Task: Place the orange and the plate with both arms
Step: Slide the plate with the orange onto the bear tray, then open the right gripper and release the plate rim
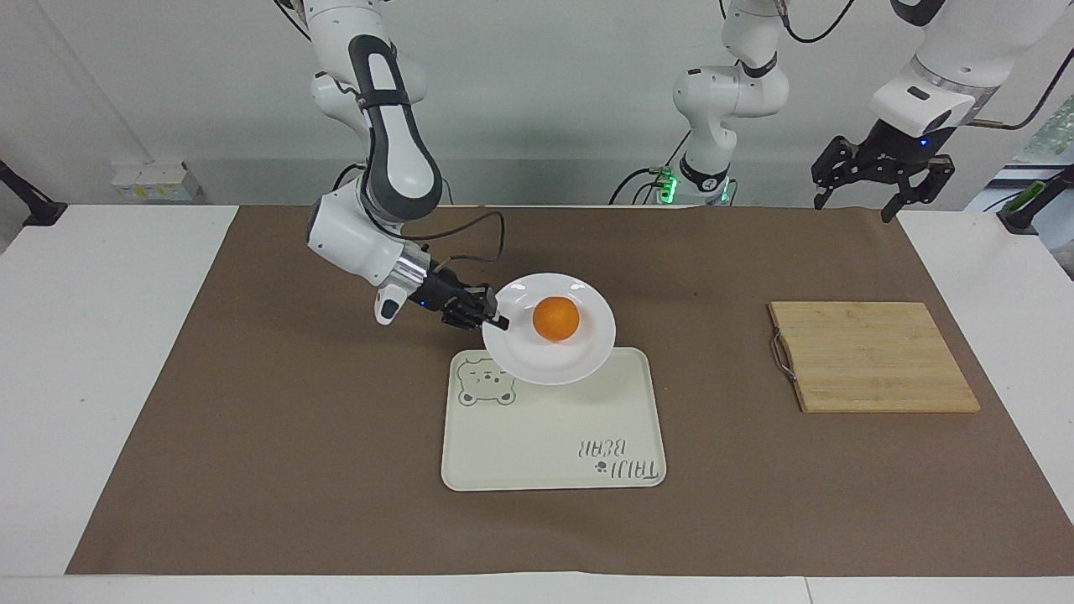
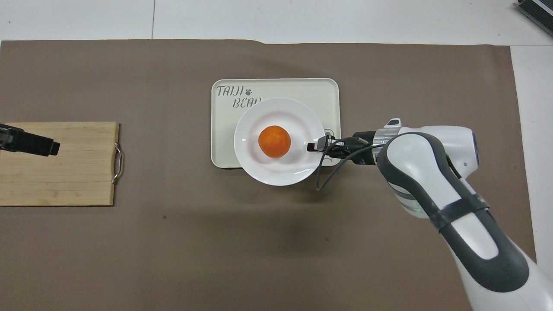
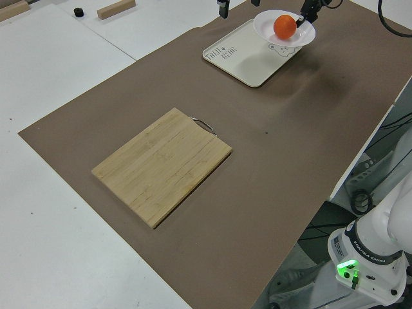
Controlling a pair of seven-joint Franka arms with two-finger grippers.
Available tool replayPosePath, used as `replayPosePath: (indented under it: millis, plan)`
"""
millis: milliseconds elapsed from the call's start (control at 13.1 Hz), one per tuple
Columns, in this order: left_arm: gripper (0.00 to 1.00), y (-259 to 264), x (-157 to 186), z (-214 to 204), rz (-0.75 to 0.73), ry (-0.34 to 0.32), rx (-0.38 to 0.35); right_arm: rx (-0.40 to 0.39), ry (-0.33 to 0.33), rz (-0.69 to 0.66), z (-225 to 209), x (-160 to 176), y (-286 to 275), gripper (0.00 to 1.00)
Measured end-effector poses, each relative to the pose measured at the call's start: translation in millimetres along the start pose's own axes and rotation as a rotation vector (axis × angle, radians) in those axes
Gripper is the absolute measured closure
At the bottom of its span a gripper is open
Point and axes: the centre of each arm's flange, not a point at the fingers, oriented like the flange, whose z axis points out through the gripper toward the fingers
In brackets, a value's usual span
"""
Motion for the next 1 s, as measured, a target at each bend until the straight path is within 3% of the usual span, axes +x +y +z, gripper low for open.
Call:
replayPosePath:
  millis: [307, 690, 766, 996]
  plan:
    - [0.00, 0, 0, 0, 0.000, 0.000, 0.000, -0.043, 0.009, 0.017, 38, 43, 17, 0.92]
    - [0.00, 0, 0, 0, 0.000, 0.000, 0.000, -0.102, 0.066, 0.036, 69, 63, 49, 0.92]
    - [0.00, 0, 0, 0, 0.000, 0.000, 0.000, -0.108, 0.094, 0.029, 66, 66, 45, 0.85]
    - [0.00, 0, 0, 0, 0.000, 0.000, 0.000, -0.118, 0.159, 0.013, 60, 73, 37, 0.47]
